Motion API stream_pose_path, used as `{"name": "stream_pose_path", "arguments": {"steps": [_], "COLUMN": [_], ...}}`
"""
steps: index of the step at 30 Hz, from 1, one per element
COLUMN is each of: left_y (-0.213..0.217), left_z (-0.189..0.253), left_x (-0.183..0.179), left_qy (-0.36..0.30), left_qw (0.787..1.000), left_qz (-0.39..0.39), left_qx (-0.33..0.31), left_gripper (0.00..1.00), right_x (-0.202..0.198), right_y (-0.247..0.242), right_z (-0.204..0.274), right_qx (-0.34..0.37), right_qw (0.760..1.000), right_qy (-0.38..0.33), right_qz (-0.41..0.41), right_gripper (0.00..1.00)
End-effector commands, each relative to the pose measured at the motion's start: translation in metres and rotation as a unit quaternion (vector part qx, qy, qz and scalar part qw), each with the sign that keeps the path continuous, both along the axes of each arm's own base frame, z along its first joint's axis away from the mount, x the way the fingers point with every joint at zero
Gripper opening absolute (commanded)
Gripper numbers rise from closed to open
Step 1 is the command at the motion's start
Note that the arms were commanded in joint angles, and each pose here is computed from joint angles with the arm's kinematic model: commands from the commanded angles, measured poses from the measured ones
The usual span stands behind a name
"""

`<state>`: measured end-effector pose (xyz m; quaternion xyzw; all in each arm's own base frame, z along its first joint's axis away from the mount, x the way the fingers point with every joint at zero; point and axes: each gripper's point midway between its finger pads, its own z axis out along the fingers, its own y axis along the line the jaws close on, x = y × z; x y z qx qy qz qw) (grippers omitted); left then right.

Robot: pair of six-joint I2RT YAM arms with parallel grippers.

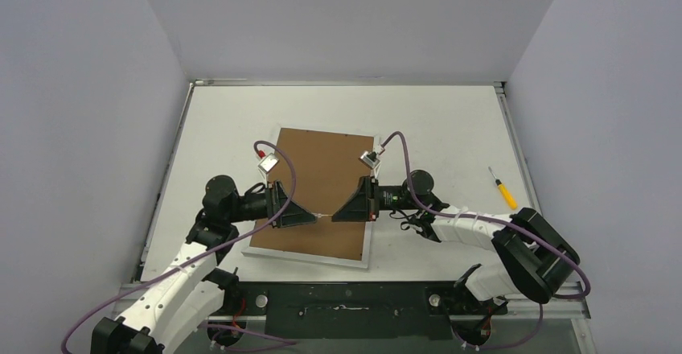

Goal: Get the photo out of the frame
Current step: Adjust the screwdriver.

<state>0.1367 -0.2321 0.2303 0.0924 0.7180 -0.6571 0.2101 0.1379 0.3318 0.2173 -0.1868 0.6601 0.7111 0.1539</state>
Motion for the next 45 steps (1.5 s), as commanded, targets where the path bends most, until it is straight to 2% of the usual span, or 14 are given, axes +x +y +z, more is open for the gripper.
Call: {"name": "stream_pose_path", "arguments": {"steps": [1,8,16,21,25,29,30,32,37,39,43,45], "left_y": [-0.002,-0.003,-0.004,-0.004,-0.004,-0.004,-0.004,-0.005,-0.005,-0.006,-0.006,-0.007], "left_z": [0.021,0.019,0.016,0.015,0.010,0.008,0.009,0.009,0.010,0.010,0.008,0.007], "left_x": [-0.001,0.001,0.002,0.002,0.004,0.004,0.003,0.002,0.001,0.000,0.001,0.002], "left_qy": [-0.037,-0.031,-0.023,-0.019,-0.012,-0.007,-0.009,-0.008,-0.008,-0.007,-0.003,0.000], "left_qw": [0.999,0.999,1.000,1.000,1.000,1.000,1.000,1.000,1.000,1.000,1.000,1.000], "left_qz": [-0.013,-0.015,-0.017,-0.019,-0.015,-0.016,-0.019,-0.023,-0.026,-0.027,-0.025,-0.024], "left_qx": [-0.012,-0.010,-0.008,-0.007,0.002,0.005,0.004,0.002,0.002,0.001,0.003,0.006], "left_gripper": [0.44,0.44,0.21,0.17,0.01,0.00,0.05,0.22,0.26,0.23,0.06,0.00], "right_x": [-0.008,-0.008,-0.004,-0.004,-0.003,-0.001,0.000,0.000,-0.002,-0.002,-0.002,-0.002], "right_y": [-0.004,-0.004,-0.001,-0.001,-0.002,-0.004,-0.005,-0.005,-0.006,-0.006,-0.006,-0.006], "right_z": [0.017,0.006,-0.006,-0.007,-0.007,-0.007,-0.007,-0.006,-0.005,-0.005,-0.005,-0.006], "right_qx": [0.041,0.030,0.019,0.025,0.029,0.032,0.033,0.033,0.036,0.035,0.035,0.035], "right_qw": [0.999,0.999,1.000,0.999,0.999,0.999,0.999,0.999,0.999,0.999,0.999,0.999], "right_qy": [-0.027,-0.019,-0.014,-0.008,-0.004,-0.002,-0.003,-0.003,-0.004,-0.004,-0.003,-0.003], "right_qz": [0.019,0.023,0.020,0.024,0.022,0.019,0.018,0.018,0.022,0.022,0.022,0.021], "right_gripper": [0.05,0.05,0.05,0.05,0.05,0.05,0.05,0.05,0.05,0.05,0.06,0.12]}}
